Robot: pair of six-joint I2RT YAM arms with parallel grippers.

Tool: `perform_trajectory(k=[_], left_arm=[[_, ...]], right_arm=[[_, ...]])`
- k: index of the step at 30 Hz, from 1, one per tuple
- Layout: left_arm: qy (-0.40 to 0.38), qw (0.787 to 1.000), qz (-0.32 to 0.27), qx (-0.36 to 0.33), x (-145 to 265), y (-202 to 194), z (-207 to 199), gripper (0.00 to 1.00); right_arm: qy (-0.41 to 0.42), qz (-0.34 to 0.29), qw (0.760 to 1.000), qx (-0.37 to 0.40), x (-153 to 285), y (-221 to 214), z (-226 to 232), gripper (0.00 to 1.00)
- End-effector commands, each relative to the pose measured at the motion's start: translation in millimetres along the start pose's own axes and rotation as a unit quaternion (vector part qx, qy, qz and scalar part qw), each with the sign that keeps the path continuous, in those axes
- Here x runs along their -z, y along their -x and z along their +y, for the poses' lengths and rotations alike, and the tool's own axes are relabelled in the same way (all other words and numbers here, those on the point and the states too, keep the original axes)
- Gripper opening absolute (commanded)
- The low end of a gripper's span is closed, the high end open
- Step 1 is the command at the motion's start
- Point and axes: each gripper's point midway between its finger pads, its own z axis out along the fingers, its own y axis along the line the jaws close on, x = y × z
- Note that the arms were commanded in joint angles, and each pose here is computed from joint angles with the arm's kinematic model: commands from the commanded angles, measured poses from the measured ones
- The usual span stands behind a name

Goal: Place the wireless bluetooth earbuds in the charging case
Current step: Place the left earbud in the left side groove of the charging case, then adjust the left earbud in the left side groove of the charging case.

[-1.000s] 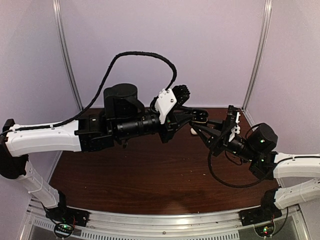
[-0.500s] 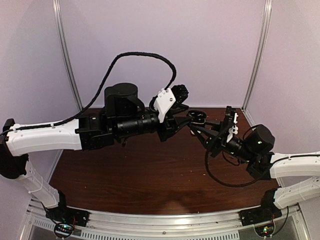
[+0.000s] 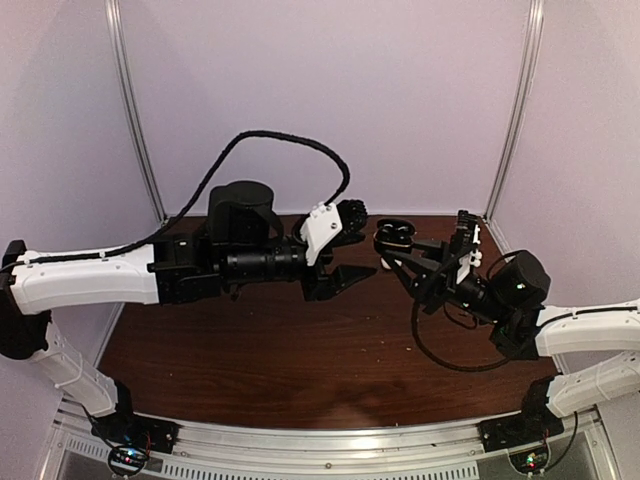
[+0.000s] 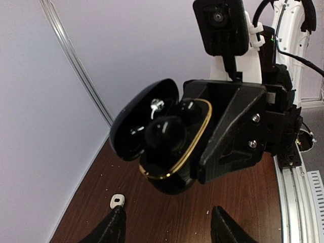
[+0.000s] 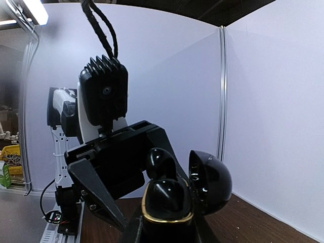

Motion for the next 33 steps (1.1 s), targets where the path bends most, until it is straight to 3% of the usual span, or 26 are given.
perform_trajectory(k=[1, 14, 27, 33], left_arm=[[-0.01, 0.999, -0.035, -0.007, 22.0, 18.2, 0.8, 0.59], [-0.084, 0.992, -0.082, 0.038, 53.2, 50.5, -2.5, 0.61], [-0.132, 0.985, -0.088, 0.074, 34.7, 58.4, -11.9, 0.62], [-0.11, 0.988, -0.073, 0.086, 22.8, 49.8, -4.2, 0.61]], right_arm=[[0.016, -0.019, 1.0, -0.004, 2.5, 13.5, 5.9, 0.0], [0.064, 0.046, 0.997, -0.007, 10.3, -2.7, 24.2, 0.0], [0.088, 0.065, 0.994, -0.016, 9.9, -10.3, 31.9, 0.0], [0.093, 0.068, 0.993, -0.019, 9.5, -12.8, 33.5, 0.0]])
